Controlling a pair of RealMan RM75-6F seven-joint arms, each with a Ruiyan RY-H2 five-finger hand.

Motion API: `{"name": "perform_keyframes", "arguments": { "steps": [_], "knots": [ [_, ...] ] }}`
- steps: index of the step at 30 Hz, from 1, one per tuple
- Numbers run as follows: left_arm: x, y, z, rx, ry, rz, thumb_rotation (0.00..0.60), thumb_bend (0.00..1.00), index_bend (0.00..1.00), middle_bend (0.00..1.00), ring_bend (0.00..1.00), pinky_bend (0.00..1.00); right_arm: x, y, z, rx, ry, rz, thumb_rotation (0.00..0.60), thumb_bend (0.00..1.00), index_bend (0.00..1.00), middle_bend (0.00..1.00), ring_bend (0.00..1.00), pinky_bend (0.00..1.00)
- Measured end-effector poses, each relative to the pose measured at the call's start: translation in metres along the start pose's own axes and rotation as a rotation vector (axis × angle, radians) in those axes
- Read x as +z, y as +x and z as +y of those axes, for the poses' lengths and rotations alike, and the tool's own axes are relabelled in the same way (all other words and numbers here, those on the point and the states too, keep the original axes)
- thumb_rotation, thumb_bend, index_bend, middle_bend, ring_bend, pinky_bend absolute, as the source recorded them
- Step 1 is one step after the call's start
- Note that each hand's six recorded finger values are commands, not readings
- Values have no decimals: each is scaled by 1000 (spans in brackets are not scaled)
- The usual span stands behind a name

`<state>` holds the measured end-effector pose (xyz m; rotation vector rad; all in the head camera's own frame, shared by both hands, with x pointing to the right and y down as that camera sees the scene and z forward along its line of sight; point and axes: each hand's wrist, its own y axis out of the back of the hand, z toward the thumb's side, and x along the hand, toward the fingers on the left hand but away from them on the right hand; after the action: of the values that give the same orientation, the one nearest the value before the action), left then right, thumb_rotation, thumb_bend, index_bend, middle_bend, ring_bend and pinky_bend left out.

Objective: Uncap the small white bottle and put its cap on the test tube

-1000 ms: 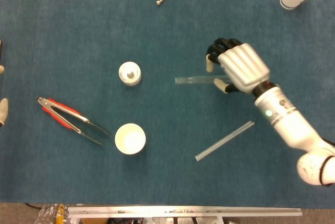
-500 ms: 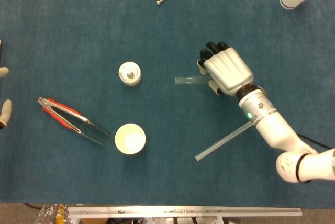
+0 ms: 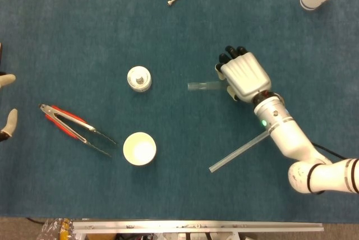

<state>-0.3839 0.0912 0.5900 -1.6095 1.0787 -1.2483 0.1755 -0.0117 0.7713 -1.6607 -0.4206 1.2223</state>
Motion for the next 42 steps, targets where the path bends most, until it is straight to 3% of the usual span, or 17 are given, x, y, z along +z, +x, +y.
{"name": "perform_keyframes", "arguments": {
  "steps": [34, 42],
  "knots": [
    [-8, -4, -2, -5, -18, 0, 386, 431, 217, 206, 137, 78, 18, -10, -17, 25, 16, -4, 600, 261, 494, 307, 152, 231],
    [-6, -3, -1, 2, -28, -4, 381, 430, 217, 206, 137, 78, 13, -9, -11, 9, -15, -18, 600, 305, 564, 309, 152, 231]
  ]
}}
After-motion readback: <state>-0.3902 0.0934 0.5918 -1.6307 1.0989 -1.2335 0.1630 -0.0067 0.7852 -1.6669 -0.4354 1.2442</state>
